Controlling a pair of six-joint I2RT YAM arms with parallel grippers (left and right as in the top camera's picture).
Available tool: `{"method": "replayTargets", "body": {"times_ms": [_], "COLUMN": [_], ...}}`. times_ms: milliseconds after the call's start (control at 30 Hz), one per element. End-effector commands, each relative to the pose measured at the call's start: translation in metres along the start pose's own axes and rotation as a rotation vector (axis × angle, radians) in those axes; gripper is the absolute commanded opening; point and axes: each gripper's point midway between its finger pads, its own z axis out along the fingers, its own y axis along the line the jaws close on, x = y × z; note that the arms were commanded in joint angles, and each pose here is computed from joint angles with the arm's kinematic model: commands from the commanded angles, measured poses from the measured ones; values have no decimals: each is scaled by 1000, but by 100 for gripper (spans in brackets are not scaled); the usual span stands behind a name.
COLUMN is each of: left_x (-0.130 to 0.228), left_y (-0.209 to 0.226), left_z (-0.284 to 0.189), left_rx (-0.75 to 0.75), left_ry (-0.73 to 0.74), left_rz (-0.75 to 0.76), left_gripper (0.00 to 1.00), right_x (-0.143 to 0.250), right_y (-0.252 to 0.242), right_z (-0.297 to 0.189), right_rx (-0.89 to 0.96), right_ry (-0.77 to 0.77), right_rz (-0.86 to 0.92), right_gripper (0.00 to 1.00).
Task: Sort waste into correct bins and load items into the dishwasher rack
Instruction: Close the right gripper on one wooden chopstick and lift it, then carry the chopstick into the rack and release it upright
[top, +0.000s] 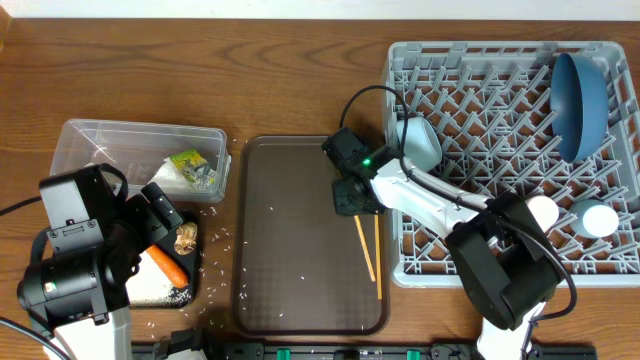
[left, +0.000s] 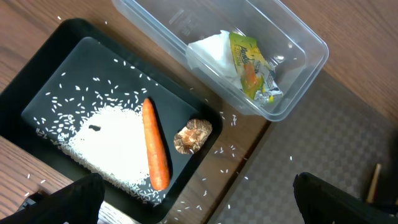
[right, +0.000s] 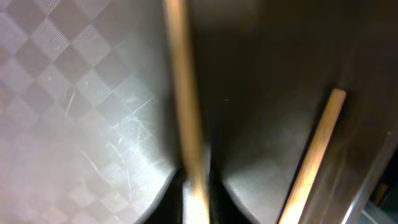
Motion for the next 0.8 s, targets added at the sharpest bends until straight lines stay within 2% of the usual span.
{"method": "replayTargets", "body": {"times_ms": [0, 200, 433, 600, 767], "left_x": [-2, -2, -2, -2, -2], "left_y": [4, 4, 4, 4, 4], "left_z": [-1, -1, -1, -1, -1], "left_rx": [-17, -17, -17, -17, -17], "left_ry": [-7, -7, -7, -7, -7], "left_rz": [4, 4, 4, 4, 4], "left_gripper": [98, 98, 98, 98, 98], "right_x": [7, -14, -37, -49, -48], "right_y": [5, 11, 15, -31, -96], "right_z": [9, -27, -121, -182, -214], "right_rx": [-3, -36, -122, -75, -4], "right_ry": [31, -77, -302, -444, -482], "right_rz": [-8, -34, -88, -17, 72], "right_gripper": [1, 1, 1, 1, 1]}}
